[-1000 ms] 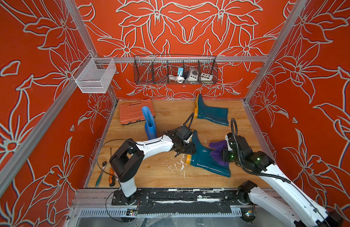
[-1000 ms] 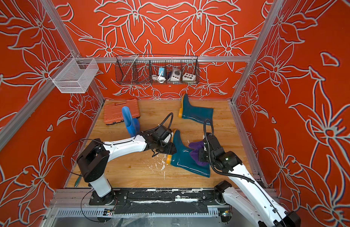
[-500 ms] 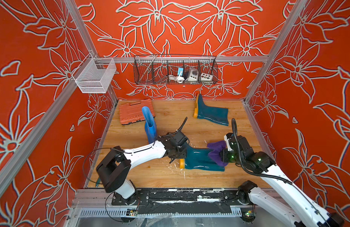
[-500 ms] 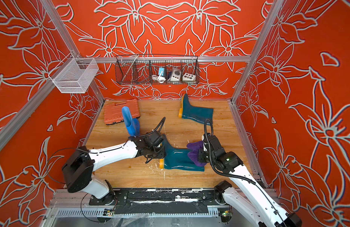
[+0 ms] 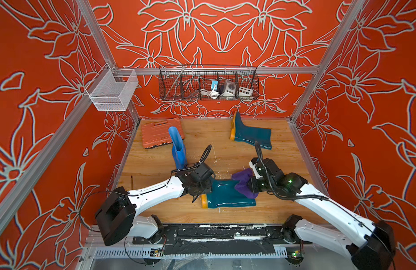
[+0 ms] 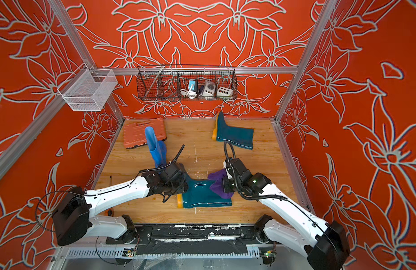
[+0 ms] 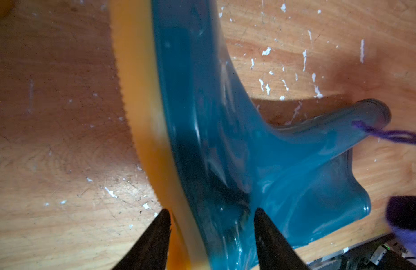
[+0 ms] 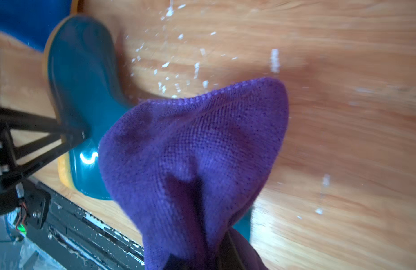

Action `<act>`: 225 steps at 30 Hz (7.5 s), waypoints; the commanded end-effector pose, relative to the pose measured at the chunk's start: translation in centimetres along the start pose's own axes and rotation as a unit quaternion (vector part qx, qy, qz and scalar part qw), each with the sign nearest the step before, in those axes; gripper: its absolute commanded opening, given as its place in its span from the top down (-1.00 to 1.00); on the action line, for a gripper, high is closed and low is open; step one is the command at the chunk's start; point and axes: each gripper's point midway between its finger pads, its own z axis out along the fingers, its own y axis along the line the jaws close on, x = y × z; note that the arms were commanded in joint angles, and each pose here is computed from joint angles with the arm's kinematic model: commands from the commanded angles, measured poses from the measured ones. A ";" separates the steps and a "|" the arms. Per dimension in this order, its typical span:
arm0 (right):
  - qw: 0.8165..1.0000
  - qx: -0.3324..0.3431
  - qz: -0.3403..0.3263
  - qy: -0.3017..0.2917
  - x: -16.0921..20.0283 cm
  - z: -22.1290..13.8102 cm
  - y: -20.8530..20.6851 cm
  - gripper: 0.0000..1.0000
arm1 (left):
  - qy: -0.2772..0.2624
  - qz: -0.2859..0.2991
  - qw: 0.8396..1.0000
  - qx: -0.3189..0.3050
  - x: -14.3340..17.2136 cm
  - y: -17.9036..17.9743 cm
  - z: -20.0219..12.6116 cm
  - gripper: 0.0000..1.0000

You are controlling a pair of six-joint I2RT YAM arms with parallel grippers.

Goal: Wipe the rubber boots with a cloth
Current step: Wipe the dirt off the rubber boot.

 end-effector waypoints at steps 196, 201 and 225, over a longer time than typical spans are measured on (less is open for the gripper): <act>0.993 -0.083 -0.074 0.031 0.9 7.5 9.9 1.00 | 0.084 -0.014 0.988 0.125 3.6 -0.6 2.4 0.93; 0.995 -0.036 -0.044 0.088 3.2 10.1 6.0 1.00 | 0.091 -0.006 0.988 0.127 3.8 -0.7 2.1 1.00; 0.999 -0.013 0.003 -0.029 3.3 2.0 0.1 1.00 | 0.140 -0.025 0.987 0.081 5.0 -0.1 5.1 0.27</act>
